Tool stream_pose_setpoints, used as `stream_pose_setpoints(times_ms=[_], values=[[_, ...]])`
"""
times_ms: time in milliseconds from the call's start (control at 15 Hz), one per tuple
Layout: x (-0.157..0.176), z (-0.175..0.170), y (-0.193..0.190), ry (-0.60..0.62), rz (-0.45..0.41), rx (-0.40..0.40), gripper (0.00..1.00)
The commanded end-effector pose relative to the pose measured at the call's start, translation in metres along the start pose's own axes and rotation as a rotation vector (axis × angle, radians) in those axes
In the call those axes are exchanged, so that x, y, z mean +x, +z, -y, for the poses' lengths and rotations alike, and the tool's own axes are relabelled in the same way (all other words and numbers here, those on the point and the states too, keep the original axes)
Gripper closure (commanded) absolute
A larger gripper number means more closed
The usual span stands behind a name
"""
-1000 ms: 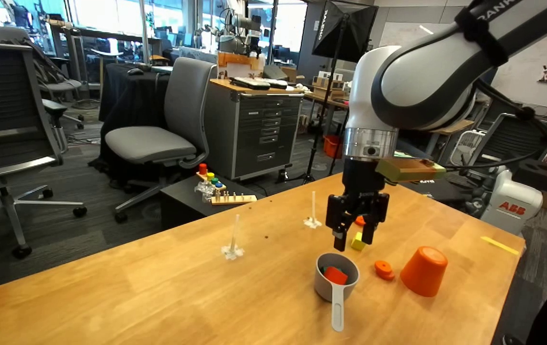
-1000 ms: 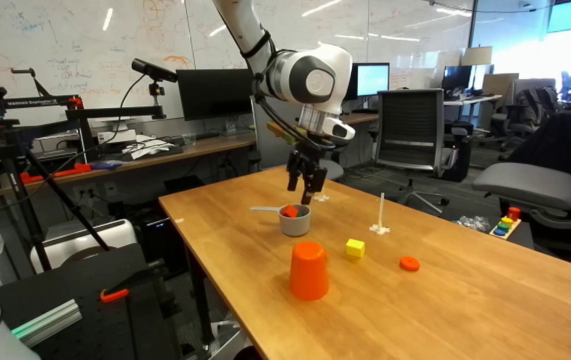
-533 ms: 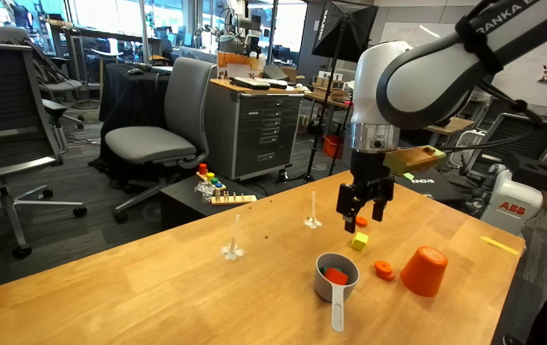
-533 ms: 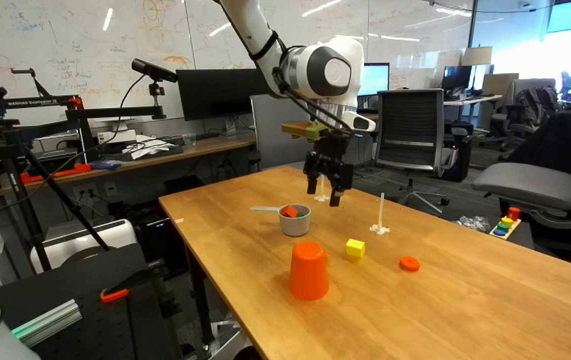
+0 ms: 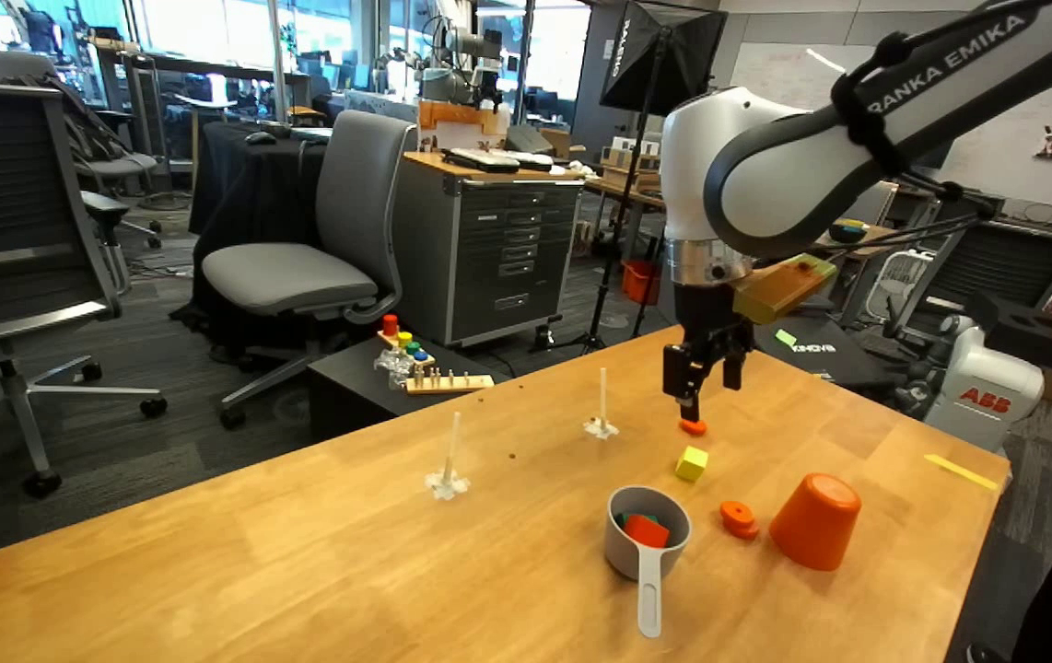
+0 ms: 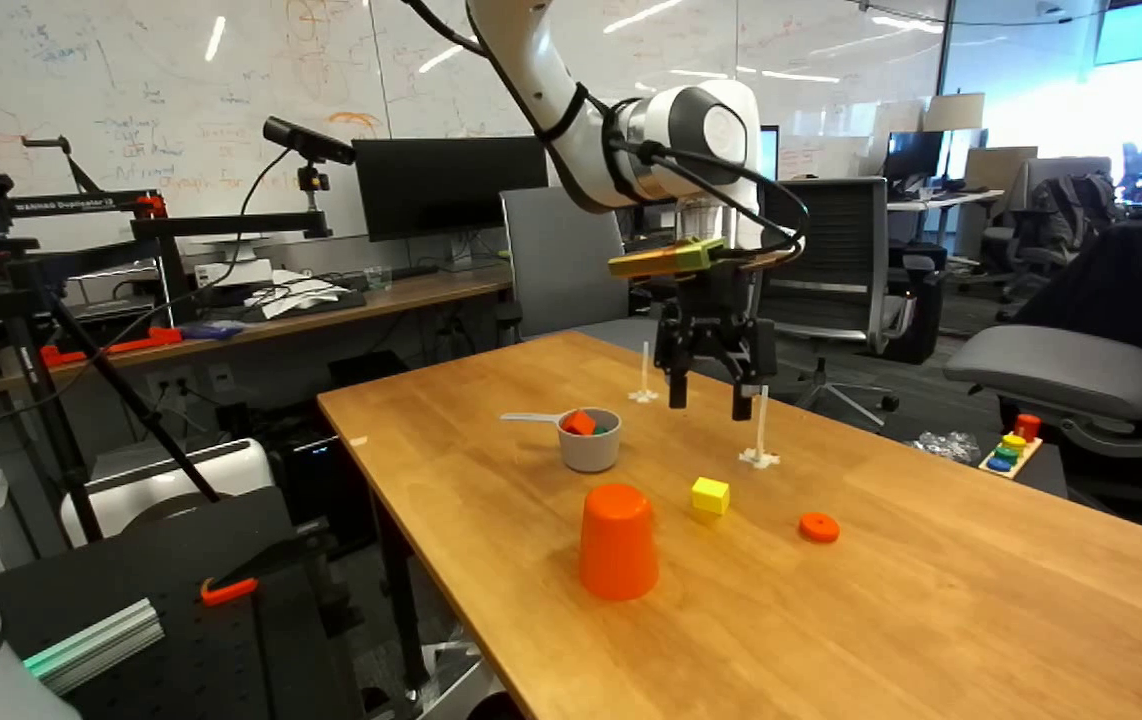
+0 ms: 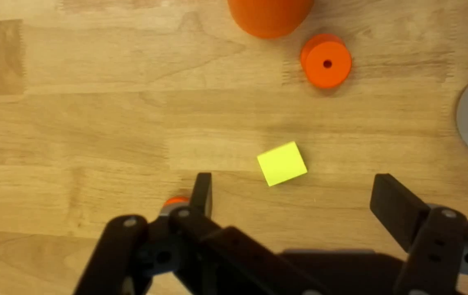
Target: Put the blocks in the grey cup
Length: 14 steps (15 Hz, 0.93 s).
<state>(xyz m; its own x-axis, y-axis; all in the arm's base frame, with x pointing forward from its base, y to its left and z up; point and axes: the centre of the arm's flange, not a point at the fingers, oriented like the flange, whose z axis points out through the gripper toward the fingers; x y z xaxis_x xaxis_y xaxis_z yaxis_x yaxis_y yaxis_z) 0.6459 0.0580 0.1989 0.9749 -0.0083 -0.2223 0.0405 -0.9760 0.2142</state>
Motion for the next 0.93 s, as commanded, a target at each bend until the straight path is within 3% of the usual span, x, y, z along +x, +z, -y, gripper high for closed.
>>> stream_pose_setpoints(times_ms=[0,600,867], values=[[0.004,0.002,0.004,-0.001,0.002,-0.002,0.00],[0.009,0.009,0.042,-0.106,0.045,-0.160,0.00],[0.012,0.019,0.055,-0.158,0.035,-0.187,0.00]])
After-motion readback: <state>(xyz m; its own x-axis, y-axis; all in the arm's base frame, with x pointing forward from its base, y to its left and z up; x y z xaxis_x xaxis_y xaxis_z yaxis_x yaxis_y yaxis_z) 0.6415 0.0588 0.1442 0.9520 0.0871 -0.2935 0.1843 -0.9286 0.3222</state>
